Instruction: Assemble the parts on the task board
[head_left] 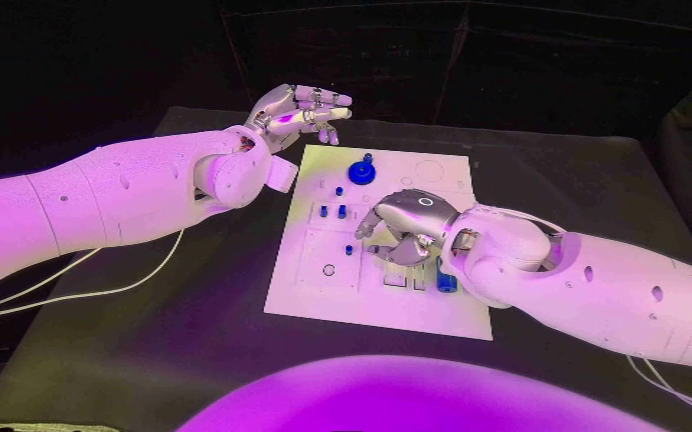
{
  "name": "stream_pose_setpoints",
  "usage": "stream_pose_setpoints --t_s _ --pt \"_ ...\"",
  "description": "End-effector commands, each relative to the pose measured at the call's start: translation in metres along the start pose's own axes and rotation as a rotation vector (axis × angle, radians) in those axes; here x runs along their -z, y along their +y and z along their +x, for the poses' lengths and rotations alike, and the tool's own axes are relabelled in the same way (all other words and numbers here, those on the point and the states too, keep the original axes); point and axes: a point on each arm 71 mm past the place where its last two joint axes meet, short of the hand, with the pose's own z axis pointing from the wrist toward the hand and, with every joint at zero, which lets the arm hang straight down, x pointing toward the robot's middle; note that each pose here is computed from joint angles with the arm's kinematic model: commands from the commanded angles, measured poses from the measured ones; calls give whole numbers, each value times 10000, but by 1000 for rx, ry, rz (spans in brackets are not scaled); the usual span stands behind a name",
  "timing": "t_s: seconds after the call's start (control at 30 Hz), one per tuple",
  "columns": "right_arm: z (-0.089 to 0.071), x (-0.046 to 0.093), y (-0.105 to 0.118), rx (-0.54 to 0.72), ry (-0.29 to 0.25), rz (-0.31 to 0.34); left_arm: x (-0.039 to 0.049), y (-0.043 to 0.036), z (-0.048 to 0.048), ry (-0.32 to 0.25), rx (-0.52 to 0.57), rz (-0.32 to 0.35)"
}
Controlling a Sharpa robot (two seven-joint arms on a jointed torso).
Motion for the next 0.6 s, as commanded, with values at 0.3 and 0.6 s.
stream_pose_setpoints --t_s 0.3,0.6 --pt "-418 339 -497 4 -24 196 4 -12 -17 7 9 3" --pt "-466 410 -686 97 17 268 -5 -5 -7 14 12 0"
